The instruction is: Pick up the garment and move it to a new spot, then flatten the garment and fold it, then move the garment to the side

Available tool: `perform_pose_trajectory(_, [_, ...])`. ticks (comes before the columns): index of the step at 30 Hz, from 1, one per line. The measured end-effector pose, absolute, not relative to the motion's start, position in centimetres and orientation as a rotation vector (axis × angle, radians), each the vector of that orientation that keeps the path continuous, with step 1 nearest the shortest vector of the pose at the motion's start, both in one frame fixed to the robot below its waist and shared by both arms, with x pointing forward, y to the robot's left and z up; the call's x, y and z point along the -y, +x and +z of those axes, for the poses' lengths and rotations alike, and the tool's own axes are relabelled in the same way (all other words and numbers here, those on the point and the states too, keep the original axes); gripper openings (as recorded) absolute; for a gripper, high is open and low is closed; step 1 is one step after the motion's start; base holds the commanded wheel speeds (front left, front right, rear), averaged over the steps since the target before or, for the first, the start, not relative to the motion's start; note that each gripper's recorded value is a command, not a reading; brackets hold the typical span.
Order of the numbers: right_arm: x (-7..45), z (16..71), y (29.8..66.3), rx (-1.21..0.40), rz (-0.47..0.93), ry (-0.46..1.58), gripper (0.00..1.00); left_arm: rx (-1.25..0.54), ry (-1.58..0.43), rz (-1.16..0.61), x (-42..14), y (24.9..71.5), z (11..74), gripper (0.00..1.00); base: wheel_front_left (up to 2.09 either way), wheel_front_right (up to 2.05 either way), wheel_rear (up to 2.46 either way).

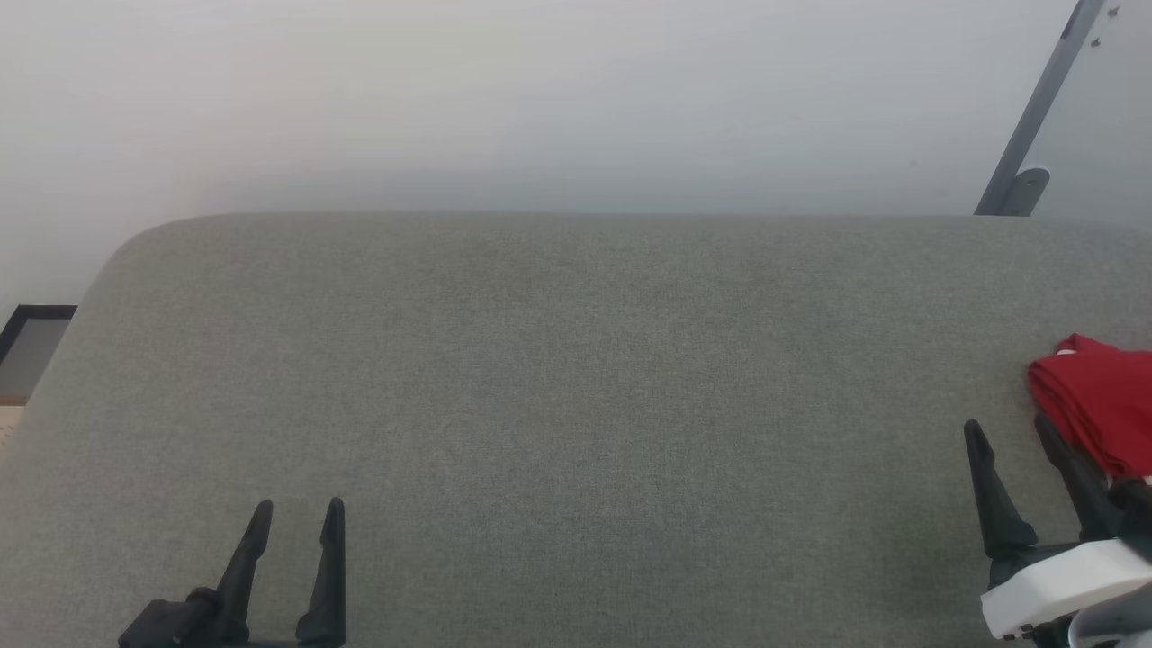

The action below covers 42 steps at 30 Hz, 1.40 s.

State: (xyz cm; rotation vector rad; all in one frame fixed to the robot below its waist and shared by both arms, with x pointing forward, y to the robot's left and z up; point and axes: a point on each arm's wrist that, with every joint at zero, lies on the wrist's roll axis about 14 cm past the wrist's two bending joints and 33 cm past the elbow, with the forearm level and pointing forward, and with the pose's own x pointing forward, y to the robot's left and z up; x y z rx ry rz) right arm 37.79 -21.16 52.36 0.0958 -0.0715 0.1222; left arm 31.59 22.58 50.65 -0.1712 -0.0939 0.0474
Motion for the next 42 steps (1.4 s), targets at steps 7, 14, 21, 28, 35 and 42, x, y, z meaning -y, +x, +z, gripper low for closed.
perform_pose_trajectory(7, [21.0, 52.3, 37.8, 0.072, 0.122, 0.111, 1.00, 0.092, -0.176, 0.050, -22.6, 31.5, 50.6, 1.00, 0.00, 0.00, 0.00])
perform_pose_trajectory(14, [20.9, 52.2, 37.8, 0.070, 0.122, 0.117, 1.00, 0.085, -0.175, 0.052, -22.7, 31.6, 50.4, 1.00, 0.00, 0.00, 0.00])
perform_pose_trajectory(21, [20.6, 50.3, 37.2, 0.016, 0.115, 0.139, 0.00, 0.043, -0.192, 0.058, -22.4, 31.4, 49.0, 0.00, 0.00, 0.00, 0.00])
perform_pose_trajectory(28, [20.5, 48.8, 36.6, -0.036, 0.090, 0.221, 0.00, 0.004, -0.270, 0.075, -22.3, 31.3, 47.9, 0.00, 0.00, 0.00, 0.00])
perform_pose_trajectory(35, [20.6, 48.4, 36.6, -0.055, 0.059, 0.349, 0.00, -0.009, -0.396, 0.099, -22.5, 31.6, 47.6, 0.00, 0.00, 0.00, 0.00])
perform_pose_trajectory(42, [20.9, 48.6, 37.0, -0.056, 0.032, 0.465, 0.00, -0.012, -0.508, 0.113, -22.6, 32.2, 47.5, 0.00, 0.00, 0.00, 0.00])
